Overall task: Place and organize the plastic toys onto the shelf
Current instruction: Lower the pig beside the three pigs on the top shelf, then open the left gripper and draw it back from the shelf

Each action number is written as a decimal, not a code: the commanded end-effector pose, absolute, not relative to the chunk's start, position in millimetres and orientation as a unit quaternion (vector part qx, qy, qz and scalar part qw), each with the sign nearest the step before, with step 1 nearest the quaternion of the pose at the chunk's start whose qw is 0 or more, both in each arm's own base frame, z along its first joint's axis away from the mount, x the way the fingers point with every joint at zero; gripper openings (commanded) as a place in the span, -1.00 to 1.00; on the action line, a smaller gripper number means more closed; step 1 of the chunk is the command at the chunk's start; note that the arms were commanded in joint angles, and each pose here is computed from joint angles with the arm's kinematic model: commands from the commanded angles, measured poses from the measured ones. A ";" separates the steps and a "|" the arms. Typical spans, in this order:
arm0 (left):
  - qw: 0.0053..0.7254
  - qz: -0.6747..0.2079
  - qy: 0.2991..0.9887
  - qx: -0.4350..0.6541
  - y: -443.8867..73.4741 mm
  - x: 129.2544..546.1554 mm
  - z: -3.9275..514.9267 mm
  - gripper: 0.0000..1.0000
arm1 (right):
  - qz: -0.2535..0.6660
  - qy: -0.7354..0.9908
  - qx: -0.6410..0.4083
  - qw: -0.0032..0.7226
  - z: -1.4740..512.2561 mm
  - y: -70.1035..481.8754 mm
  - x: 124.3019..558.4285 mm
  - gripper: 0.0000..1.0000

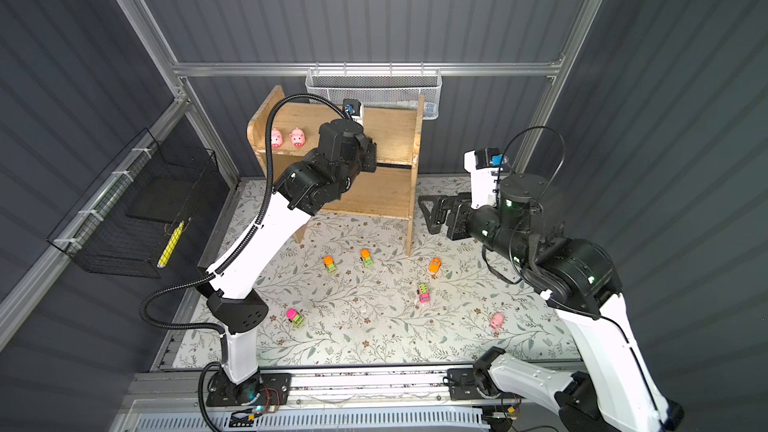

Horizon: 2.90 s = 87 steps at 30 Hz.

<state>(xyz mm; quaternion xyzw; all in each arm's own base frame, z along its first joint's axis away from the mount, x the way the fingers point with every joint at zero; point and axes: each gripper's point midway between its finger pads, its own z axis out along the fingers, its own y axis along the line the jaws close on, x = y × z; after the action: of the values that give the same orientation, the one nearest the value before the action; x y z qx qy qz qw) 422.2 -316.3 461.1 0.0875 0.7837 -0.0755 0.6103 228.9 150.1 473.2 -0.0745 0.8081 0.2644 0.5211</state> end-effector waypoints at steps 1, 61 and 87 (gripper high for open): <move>0.629 -0.069 0.770 0.082 -307.3 421.8 478.0 -0.35 | 0.266 0.806 -0.073 0.524 475.4 150.6 231.3 0.98; 0.659 -0.158 0.732 0.074 -273.6 383.0 537.8 0.36 | 0.275 0.809 -0.066 0.515 468.9 147.2 231.3 0.98; 0.572 -0.201 0.794 0.041 -224.8 264.0 421.2 0.61 | 0.265 0.862 -0.016 0.432 352.1 129.2 203.0 0.98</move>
<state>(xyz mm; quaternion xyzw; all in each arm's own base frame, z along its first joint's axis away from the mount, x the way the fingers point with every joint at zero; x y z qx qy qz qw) 271.1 -229.3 437.9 0.0658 0.7856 -0.1897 0.5853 207.2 131.2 355.7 -0.0298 0.8663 0.2522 0.4302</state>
